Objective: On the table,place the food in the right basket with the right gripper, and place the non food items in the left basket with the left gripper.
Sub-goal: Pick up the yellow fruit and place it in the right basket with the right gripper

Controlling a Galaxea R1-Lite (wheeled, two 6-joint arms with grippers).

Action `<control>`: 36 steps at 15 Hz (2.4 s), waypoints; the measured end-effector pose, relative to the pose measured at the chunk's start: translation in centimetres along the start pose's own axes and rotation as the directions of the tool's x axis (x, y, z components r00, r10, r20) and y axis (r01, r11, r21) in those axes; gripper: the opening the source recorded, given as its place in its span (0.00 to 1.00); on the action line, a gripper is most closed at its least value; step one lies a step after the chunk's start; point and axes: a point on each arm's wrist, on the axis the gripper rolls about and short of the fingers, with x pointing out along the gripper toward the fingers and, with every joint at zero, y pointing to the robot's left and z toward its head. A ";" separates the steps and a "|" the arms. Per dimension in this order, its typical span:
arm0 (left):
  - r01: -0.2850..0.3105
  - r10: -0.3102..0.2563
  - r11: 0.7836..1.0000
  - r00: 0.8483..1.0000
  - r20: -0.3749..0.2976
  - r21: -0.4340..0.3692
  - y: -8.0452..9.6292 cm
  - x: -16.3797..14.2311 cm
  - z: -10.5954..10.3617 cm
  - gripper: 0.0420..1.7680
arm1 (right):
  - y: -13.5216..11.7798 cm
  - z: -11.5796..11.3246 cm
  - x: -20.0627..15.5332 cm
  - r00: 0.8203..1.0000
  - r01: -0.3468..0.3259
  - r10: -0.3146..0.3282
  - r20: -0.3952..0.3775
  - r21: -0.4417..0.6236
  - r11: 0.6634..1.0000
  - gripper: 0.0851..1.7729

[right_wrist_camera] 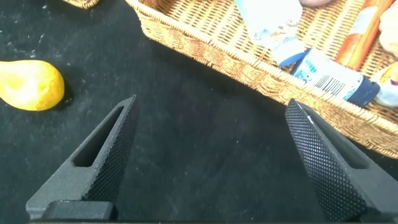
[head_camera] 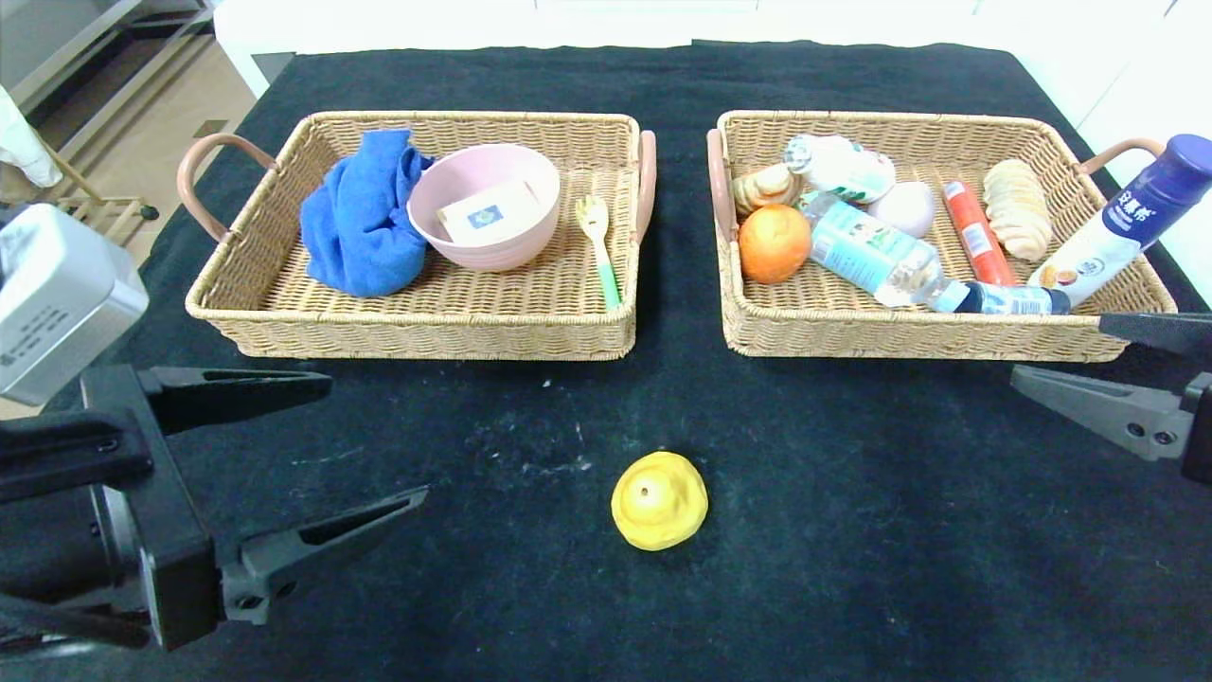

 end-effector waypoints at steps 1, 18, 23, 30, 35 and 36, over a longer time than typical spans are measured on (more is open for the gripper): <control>0.000 0.000 1.000 1.000 0.000 0.001 0.0 -0.1 0.0 0.97 | 0.0 0.0 0.0 1.000 0.000 0.000 0.000 0.001 1.000 0.96; 0.007 -0.007 1.000 1.000 0.015 0.005 -0.1 -0.6 -0.1 0.97 | 5.6 -0.3 2.1 0.961 -0.275 0.273 -0.045 -0.038 0.961 0.96; 0.006 -0.006 1.000 1.000 0.023 0.008 -0.2 -0.8 0.1 0.97 | 9.2 -1.0 3.6 0.937 -0.340 0.331 -0.112 -0.077 0.937 0.96; -0.008 0.007 1.000 0.998 0.062 0.011 -0.2 -1.9 0.5 0.97 | 13.1 -1.8 7.2 0.942 -0.335 0.329 -0.070 -0.119 0.935 0.96; -0.009 0.008 1.000 0.997 0.073 0.013 -0.2 -2.2 0.6 0.97 | 15.3 -3.2 9.0 0.931 -0.364 0.357 -0.075 -0.134 0.922 0.96; -0.007 0.006 1.000 0.997 0.075 0.014 -0.2 -2.2 0.6 0.97 | 15.5 -3.4 9.3 0.931 -0.366 0.360 -0.066 -0.135 0.921 0.96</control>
